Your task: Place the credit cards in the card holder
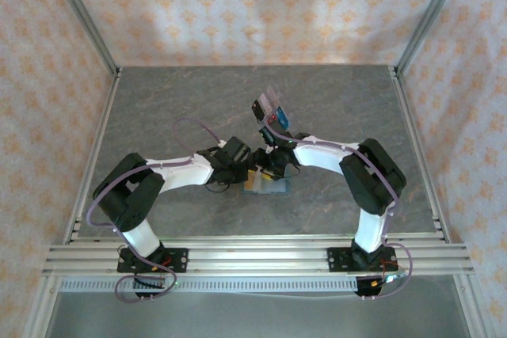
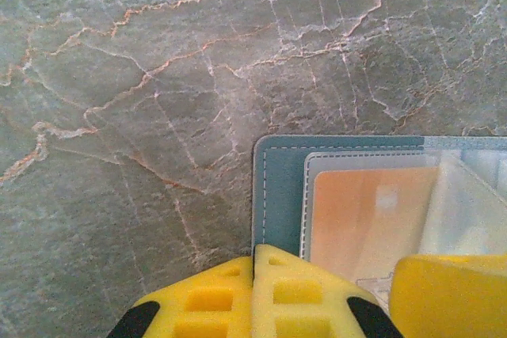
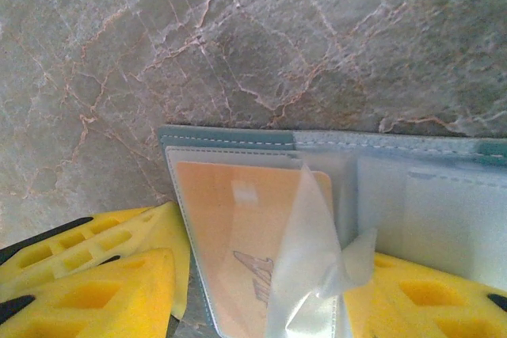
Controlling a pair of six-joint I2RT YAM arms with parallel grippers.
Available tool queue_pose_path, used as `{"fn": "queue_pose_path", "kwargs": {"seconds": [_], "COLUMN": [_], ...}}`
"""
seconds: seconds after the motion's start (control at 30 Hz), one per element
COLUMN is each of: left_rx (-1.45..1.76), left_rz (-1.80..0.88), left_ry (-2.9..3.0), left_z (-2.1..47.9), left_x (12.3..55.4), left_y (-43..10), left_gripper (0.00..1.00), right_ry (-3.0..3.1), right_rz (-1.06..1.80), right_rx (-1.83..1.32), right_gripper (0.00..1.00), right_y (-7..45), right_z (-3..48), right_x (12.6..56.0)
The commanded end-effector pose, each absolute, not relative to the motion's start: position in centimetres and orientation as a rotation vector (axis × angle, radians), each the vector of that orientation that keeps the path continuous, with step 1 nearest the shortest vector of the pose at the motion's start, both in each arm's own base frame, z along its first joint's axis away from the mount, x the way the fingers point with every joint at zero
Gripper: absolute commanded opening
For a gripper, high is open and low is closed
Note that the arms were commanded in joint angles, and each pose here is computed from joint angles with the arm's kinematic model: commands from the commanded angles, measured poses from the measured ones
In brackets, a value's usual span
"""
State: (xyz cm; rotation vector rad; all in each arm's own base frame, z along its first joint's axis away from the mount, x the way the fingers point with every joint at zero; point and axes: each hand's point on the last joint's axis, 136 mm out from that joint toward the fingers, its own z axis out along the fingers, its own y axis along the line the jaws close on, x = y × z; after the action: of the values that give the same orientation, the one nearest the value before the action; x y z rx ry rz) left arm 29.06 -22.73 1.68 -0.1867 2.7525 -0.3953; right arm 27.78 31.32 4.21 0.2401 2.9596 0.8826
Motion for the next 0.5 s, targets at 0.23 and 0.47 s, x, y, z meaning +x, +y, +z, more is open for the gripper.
{"fn": "queue_pose_path", "kwargs": {"seconds": [0.23, 0.47], "left_rx": [-0.113, -0.118], "left_rz": [-0.264, -0.268], "left_ry": [2.917, 2.915], "left_z": [-2.0, -2.1], "left_x": [24.8, 24.7], "left_y": [-21.0, -21.0], "left_gripper": [0.02, 0.02], "right_ry": [2.733, 2.734], "right_rz": [0.884, 0.994], "right_rx": [0.156, 0.148], "right_gripper": [0.56, 0.57], "right_y": [32.7, 34.4], "right_z": [12.2, 12.1], "right_x": [31.7, 32.0]}}
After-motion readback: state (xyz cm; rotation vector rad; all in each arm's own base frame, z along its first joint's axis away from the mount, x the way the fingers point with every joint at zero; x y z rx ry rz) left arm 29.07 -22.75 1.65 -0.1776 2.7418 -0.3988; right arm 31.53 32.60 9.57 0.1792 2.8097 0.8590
